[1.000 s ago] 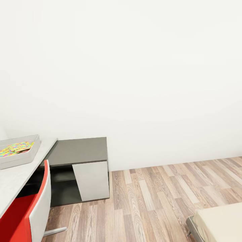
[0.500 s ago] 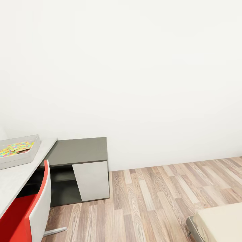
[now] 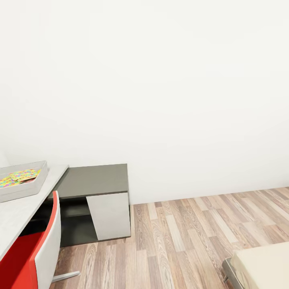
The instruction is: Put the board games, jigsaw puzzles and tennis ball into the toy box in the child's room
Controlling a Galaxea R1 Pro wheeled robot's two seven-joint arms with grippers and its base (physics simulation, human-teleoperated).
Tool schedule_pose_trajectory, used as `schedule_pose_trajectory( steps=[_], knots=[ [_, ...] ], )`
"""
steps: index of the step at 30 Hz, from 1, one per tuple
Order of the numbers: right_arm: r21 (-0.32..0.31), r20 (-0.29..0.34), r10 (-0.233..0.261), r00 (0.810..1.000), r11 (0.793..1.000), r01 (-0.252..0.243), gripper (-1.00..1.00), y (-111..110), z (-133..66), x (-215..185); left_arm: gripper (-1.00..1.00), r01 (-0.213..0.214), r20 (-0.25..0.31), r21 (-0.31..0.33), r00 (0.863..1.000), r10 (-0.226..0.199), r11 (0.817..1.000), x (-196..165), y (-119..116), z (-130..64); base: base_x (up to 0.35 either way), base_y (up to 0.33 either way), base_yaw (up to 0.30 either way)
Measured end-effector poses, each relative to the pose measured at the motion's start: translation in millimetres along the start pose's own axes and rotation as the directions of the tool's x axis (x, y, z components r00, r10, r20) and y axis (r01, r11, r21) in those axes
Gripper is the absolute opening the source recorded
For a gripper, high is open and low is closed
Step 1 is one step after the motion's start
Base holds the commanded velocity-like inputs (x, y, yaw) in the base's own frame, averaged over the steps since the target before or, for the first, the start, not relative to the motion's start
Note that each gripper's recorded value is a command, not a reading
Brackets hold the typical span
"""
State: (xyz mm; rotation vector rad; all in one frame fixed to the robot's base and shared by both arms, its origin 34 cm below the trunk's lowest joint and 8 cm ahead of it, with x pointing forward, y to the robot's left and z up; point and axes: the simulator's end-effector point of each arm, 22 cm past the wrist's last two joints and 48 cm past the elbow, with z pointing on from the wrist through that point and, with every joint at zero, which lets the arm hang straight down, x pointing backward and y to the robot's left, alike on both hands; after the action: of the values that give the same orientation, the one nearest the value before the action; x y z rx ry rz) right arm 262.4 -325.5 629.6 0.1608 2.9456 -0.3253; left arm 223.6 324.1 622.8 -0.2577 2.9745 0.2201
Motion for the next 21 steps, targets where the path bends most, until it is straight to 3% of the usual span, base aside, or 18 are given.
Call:
schedule_pose_trajectory(
  steps=[21],
  knots=[
    [-0.002,-0.001,0.001,1.000,1.000,-0.001,1.00,1.4,-0.2,1.4,1.00,0.003,0.004,0.009,1.000,-0.003,1.000,-1.0,-5.9,-0.4,0.000,0.000,0.000]
  ],
)
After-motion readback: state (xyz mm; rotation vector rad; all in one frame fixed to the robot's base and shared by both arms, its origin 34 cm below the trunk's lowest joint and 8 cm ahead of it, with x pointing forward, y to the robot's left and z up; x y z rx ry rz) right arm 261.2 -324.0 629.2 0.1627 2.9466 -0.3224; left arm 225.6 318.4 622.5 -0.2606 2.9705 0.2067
